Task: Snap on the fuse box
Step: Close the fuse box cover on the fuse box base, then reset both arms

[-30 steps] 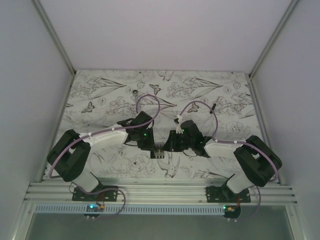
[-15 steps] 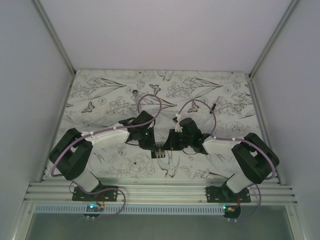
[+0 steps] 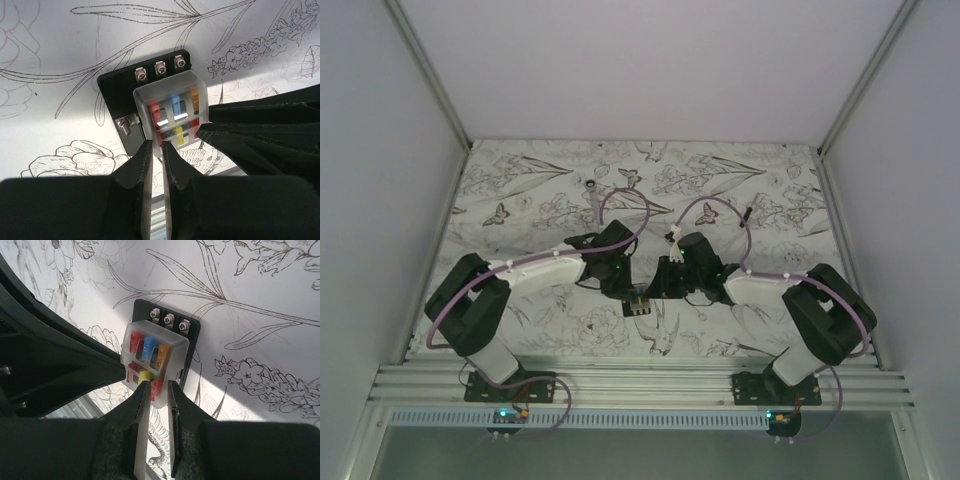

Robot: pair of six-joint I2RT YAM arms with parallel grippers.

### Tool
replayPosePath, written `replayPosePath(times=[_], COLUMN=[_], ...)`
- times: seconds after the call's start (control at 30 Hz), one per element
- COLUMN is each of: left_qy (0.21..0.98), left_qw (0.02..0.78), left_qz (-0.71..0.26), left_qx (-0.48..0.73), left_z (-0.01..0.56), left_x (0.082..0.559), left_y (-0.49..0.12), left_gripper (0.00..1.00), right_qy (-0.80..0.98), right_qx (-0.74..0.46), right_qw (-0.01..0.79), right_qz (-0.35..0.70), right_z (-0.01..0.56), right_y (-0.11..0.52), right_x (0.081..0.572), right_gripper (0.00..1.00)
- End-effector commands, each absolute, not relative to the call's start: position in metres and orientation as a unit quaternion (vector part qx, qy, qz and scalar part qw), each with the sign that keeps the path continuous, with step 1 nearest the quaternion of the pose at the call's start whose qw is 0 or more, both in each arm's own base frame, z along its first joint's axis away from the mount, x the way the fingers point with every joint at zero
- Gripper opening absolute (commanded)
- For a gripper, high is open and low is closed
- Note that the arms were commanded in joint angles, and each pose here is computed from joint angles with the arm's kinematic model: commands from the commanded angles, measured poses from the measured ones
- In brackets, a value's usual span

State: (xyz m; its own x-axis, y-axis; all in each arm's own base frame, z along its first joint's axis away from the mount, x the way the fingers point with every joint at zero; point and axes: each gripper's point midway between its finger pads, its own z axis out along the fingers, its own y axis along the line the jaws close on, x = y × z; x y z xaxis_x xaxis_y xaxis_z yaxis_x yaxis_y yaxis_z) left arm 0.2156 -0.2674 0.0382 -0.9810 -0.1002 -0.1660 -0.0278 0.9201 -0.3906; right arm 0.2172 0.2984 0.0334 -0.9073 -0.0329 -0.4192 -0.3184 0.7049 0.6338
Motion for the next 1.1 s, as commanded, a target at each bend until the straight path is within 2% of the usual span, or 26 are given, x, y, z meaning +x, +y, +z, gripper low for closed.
replayPosePath(times=[0.0,0.13,0.2,0.4,0.5,0.67,0.7,0.73,0.97,1.07], left_qy=[0.986,0.976,0.969,0.954,0.951,0.928,0.922,0.916,0.868,0.848], left_qw=[0.048,0.103,0.140,0.244,0.275,0.361,0.374,0.385,0.421,0.453], left_qz=[-0.160,-0.192,-0.206,-0.175,-0.139,-0.032,-0.007,0.018,0.167,0.199], left_qx=[-0.011,0.000,0.008,0.009,-0.019,-0.082,-0.098,-0.112,-0.202,-0.189], left_z=[0.002,0.038,0.060,0.108,0.112,0.123,0.124,0.125,0.115,0.101], left_x=[0.185,0.203,0.212,0.235,0.248,0.273,0.277,0.280,0.292,0.302], left_y=[-0.270,-0.280,-0.282,-0.246,-0.207,-0.123,-0.105,-0.088,0.015,0.037], left_gripper=[0.10,0.16,0.21,0.52,0.66,0.93,0.99,0.99,1.00,1.00], right_qy=[0.936,0.913,0.904,0.893,0.884,0.845,0.837,0.826,0.760,0.739], right_qx=[-0.118,-0.134,-0.135,-0.082,-0.035,0.049,0.064,0.074,0.110,0.128], right_qw=[0.205,0.275,0.309,0.407,0.452,0.533,0.544,0.558,0.628,0.652], right_qz=[0.260,0.270,0.263,0.172,0.112,0.014,-0.004,-0.022,-0.129,-0.115], right_z=[0.002,0.051,0.073,0.111,0.122,0.134,0.134,0.134,0.120,0.113], right_y=[0.263,0.269,0.266,0.204,0.157,0.078,0.063,0.049,-0.019,-0.028], right_x=[0.215,0.238,0.249,0.292,0.316,0.350,0.354,0.358,0.359,0.356], right_gripper=[0.16,0.23,0.30,0.54,0.61,0.99,0.99,0.99,0.99,0.99])
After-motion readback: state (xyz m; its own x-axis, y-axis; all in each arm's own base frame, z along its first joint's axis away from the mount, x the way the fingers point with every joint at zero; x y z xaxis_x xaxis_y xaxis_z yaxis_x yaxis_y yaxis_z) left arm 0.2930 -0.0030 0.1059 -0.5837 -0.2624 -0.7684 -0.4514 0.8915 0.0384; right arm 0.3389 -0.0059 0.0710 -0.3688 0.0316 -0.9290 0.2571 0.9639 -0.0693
